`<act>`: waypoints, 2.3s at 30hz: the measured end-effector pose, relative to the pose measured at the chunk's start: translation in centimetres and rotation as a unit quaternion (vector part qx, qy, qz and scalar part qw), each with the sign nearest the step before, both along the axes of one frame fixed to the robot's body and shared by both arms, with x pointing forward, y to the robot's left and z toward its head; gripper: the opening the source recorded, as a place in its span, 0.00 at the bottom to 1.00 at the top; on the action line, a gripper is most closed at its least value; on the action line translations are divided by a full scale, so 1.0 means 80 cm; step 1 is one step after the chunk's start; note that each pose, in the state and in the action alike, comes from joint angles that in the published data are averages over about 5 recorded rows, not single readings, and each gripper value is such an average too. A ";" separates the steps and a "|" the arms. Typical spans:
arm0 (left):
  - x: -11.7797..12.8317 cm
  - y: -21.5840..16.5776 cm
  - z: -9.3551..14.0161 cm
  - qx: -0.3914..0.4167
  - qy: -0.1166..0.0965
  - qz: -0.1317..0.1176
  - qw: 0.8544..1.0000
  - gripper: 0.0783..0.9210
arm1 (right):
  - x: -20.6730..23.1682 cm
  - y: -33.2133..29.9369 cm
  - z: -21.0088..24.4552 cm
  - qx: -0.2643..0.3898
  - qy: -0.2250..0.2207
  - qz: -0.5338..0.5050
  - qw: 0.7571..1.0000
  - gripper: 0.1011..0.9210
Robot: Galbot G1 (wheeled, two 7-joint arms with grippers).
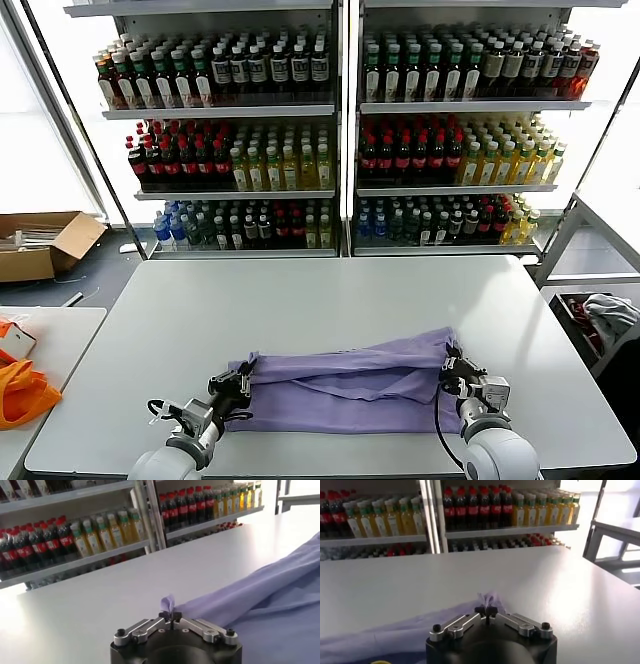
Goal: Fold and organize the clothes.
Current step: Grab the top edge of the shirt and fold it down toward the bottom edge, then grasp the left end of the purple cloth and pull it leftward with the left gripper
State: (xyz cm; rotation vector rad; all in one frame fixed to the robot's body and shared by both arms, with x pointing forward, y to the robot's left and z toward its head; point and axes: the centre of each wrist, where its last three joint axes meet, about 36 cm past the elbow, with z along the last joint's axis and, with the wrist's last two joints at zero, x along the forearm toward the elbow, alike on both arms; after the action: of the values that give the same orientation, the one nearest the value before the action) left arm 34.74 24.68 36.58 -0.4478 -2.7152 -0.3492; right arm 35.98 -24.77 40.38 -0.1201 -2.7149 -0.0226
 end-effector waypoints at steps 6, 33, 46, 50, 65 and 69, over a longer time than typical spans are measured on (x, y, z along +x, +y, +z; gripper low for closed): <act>-0.005 0.000 -0.008 0.009 0.004 -0.003 1.000 0.01 | -0.003 0.004 -0.011 -0.006 0.008 -0.004 1.000 0.01; -0.009 -0.004 0.024 0.030 -0.026 0.031 0.999 0.68 | -0.024 0.010 -0.011 -0.050 -0.008 0.001 0.999 0.72; -0.037 -0.005 0.046 -0.006 0.000 0.092 0.996 0.88 | -0.019 0.014 0.041 -0.044 -0.062 0.021 0.997 0.88; -0.048 -0.010 0.046 -0.026 0.027 0.105 0.994 0.88 | -0.017 0.013 0.052 -0.044 -0.072 0.025 0.996 0.88; -0.051 -0.012 0.037 -0.094 0.091 0.152 0.980 0.88 | -0.017 0.017 0.060 -0.041 -0.081 0.035 0.995 0.88; -0.051 -0.012 0.035 -0.107 0.100 0.155 0.977 0.88 | -0.018 0.019 0.061 -0.041 -0.082 0.037 0.995 0.88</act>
State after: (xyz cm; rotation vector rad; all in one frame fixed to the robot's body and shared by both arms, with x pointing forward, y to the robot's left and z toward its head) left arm 30.69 23.73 39.37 -0.1006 -2.5772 0.0709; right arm 34.57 -23.28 45.28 -0.0422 -2.8834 0.1043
